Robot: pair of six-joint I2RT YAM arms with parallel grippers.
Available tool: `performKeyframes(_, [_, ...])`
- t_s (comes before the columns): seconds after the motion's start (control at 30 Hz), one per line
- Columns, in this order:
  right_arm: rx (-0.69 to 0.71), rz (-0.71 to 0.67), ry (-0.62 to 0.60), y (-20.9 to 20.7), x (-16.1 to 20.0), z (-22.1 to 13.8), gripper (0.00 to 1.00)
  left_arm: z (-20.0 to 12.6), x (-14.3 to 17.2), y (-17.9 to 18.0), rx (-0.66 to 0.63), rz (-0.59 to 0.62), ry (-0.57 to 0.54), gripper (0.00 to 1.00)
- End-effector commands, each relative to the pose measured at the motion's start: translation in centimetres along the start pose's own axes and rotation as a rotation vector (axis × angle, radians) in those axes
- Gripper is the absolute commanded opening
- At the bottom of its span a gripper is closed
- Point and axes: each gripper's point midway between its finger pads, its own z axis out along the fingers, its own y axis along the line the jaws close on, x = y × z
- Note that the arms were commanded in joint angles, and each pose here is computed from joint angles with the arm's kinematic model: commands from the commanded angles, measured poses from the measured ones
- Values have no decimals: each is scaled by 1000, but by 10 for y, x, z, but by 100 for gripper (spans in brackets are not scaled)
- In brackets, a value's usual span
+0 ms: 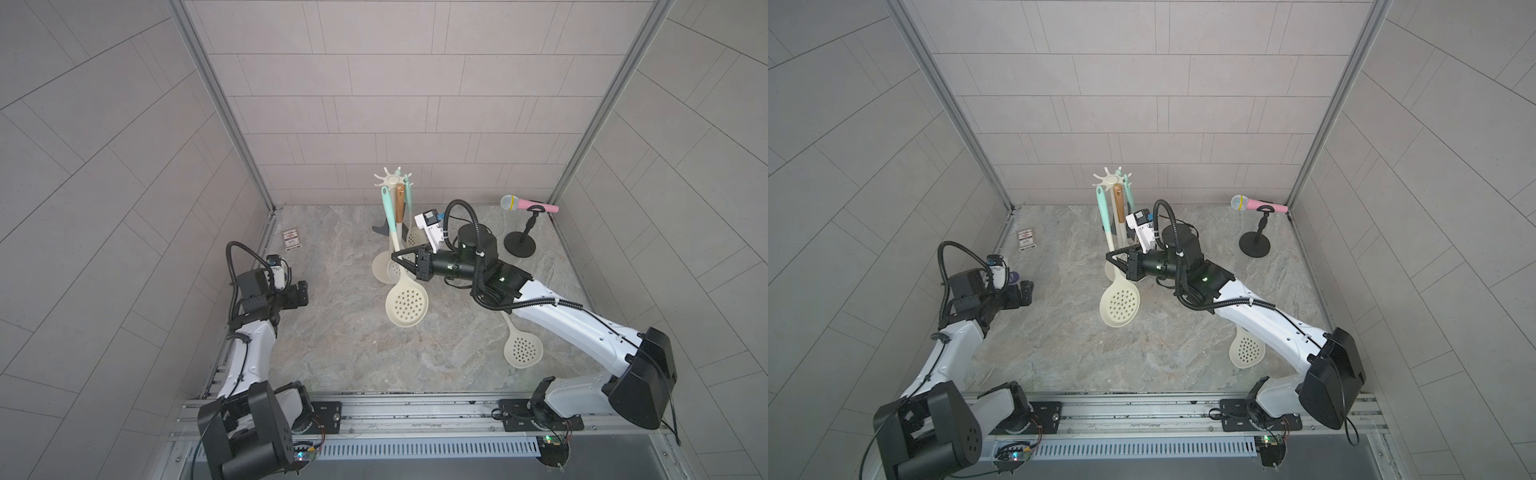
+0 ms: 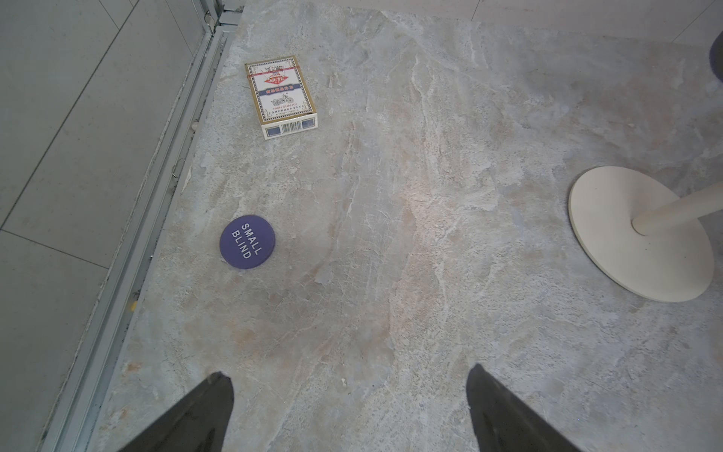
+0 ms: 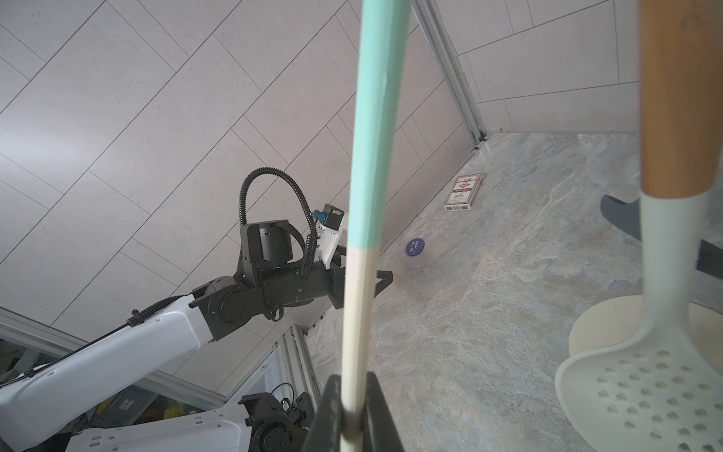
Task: Hang the skimmer on the kitchen utensil rack
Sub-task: Hang the skimmer on the rack.
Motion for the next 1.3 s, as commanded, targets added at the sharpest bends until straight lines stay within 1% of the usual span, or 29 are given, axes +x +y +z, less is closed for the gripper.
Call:
performKeyframes(0.0, [-15, -15, -41, 6, -11, 3, 0, -2, -6, 0, 4, 23, -17, 100])
performKeyframes(0.13, [-2, -2, -51, -1, -10, 3, 0, -2, -6, 0, 4, 24, -16, 100])
performKeyframes(0.57, [4, -1, -72, -4, -12, 1, 0, -3, -6, 0, 5, 23, -16, 100])
performKeyframes(0.77, [16, 40, -71, -15, -10, 4, 0, -3, -6, 0, 6, 22, -17, 100])
performKeyframes(1.0, [41, 122, -82, -40, -5, 8, 0, -3, -6, 0, 7, 22, -17, 100])
performKeyframes(1.27, [81, 183, -22, -77, 26, 33, 0, -3, -6, -1, 10, 25, -19, 100])
